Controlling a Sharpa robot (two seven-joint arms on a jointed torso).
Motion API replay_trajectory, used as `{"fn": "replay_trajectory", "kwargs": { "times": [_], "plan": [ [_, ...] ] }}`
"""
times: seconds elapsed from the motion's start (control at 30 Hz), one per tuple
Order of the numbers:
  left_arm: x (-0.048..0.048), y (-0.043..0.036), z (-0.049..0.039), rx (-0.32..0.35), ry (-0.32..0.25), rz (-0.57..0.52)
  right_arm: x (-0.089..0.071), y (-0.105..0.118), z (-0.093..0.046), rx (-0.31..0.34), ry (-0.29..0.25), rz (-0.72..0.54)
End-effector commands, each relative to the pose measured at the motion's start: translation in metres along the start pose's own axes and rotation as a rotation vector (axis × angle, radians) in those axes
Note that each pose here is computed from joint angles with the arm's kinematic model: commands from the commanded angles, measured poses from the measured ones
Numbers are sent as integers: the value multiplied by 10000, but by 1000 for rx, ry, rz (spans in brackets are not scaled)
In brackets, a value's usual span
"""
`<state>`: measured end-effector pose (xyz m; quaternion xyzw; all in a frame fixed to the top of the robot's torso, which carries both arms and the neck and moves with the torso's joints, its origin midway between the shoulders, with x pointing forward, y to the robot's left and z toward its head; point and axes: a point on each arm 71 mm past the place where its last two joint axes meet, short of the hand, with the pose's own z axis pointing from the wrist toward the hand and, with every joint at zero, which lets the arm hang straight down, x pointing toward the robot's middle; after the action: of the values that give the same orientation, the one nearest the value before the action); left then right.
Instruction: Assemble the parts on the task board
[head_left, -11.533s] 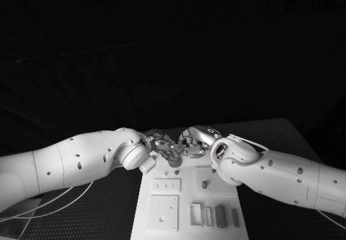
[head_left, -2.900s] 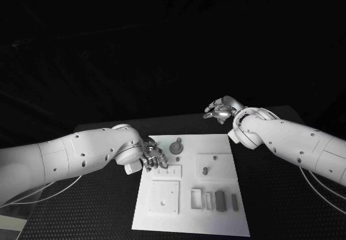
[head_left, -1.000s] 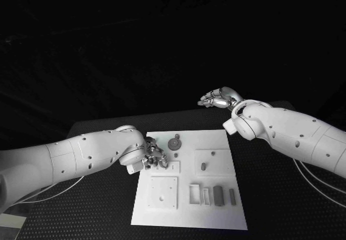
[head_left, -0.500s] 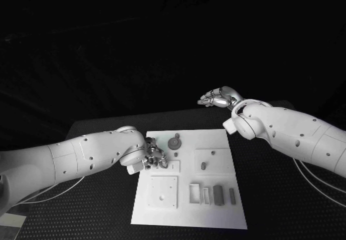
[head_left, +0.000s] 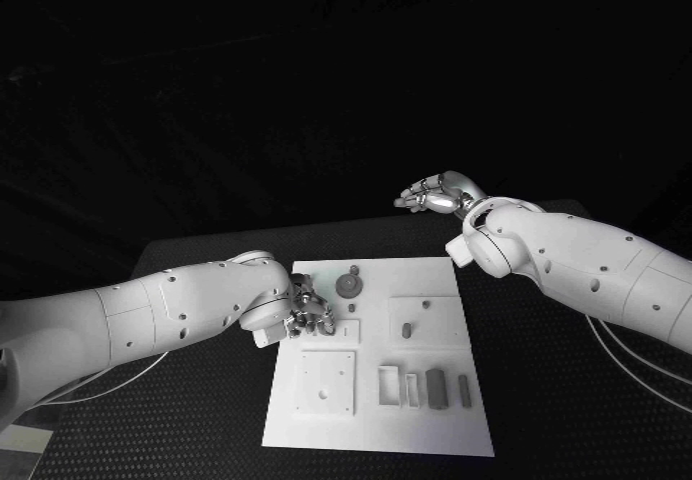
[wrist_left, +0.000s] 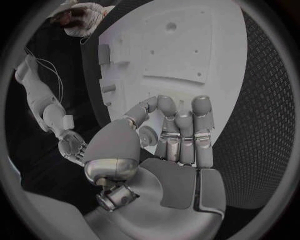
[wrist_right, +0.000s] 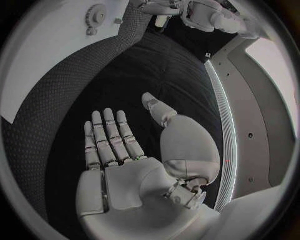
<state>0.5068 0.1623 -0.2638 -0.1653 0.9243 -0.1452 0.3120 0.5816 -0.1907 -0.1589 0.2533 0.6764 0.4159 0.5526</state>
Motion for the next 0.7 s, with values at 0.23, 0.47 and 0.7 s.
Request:
{"fn": "replay_trajectory", "kwargs": {
  "times": [0.23, 0.47, 0.7],
  "plan": [
    [27, -32, 3, 5, -2, 45, 13, 15, 4, -11, 14, 4],
    [14, -46, 7, 12, -22, 35, 17, 14, 7, -10, 16, 4],
    [28, -87, 10, 21, -28, 36, 27, 15, 15, -10, 20, 4]
  ]
}}
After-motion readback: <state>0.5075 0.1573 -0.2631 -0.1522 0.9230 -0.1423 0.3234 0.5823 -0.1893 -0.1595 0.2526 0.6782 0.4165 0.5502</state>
